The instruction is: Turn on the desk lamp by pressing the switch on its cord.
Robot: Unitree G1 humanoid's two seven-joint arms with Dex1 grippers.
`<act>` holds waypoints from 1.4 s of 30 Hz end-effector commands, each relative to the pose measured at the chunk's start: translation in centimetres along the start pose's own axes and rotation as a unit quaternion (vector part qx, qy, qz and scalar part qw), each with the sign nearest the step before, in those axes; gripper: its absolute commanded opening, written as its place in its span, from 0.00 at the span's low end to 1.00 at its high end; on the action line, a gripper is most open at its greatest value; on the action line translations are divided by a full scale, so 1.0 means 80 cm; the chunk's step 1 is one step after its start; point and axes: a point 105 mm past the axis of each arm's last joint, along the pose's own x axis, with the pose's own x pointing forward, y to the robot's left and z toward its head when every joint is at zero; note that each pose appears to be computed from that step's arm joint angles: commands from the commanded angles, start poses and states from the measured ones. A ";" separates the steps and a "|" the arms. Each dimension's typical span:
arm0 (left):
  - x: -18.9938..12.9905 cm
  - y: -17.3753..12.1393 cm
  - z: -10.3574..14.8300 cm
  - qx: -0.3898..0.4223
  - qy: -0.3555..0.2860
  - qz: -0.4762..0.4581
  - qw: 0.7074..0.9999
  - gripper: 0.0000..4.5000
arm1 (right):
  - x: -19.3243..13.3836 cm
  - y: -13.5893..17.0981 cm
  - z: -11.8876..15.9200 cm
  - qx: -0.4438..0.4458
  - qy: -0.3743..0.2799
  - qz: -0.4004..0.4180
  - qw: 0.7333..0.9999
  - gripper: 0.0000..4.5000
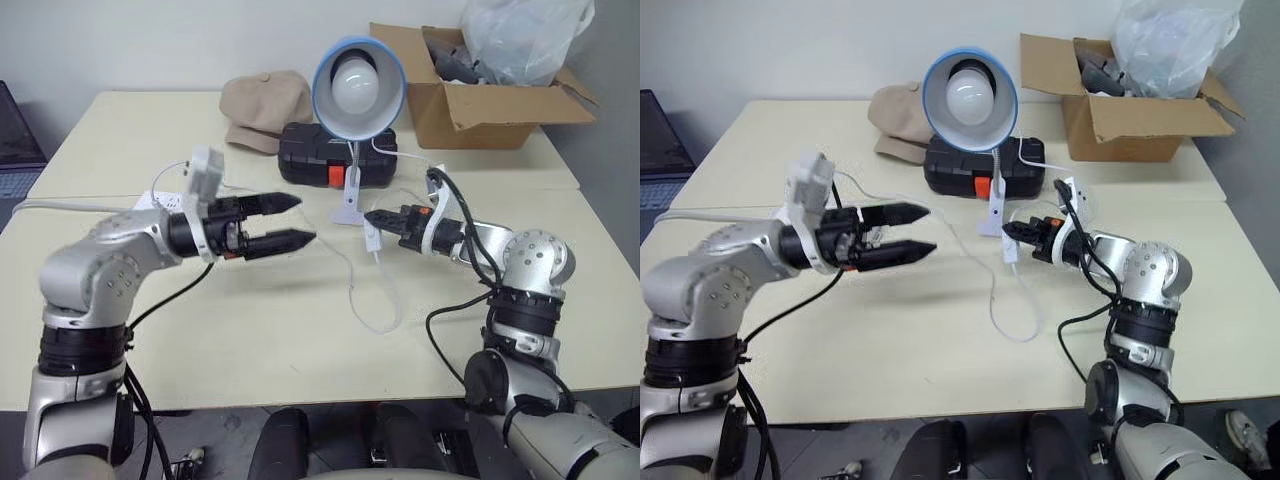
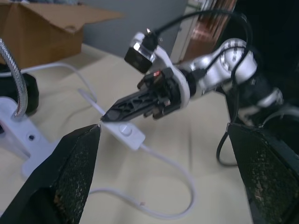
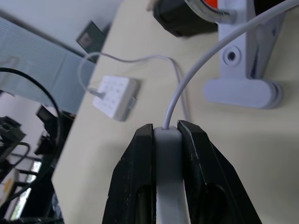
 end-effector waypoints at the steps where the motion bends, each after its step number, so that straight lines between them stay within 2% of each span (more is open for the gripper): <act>1: 0.013 -0.006 0.009 -0.044 -0.016 -0.046 0.998 1.00 | -0.013 0.036 0.012 -0.017 -0.052 0.074 0.996 0.09; 9: 0.041 -0.020 -0.020 -0.167 -0.011 -0.122 0.978 1.00 | -0.029 0.085 -0.005 -0.037 -0.038 0.177 0.983 0.09; 15: 0.047 -0.032 -0.029 -0.198 -0.002 -0.152 0.968 1.00 | -0.039 0.101 -0.018 -0.054 -0.006 0.211 0.976 0.09; 20: 0.054 -0.034 -0.031 -0.208 -0.007 -0.160 0.965 1.00 | -0.045 0.108 -0.025 -0.068 0.012 0.225 0.972 0.09; 41: 0.067 -0.035 -0.039 -0.206 -0.020 -0.166 0.964 1.00 | -0.046 0.123 -0.023 -0.064 0.018 0.241 0.968 0.09; 42: 0.067 -0.035 -0.039 -0.206 -0.021 -0.166 0.964 0.96 | -0.046 0.124 -0.022 -0.063 0.019 0.242 0.968 0.09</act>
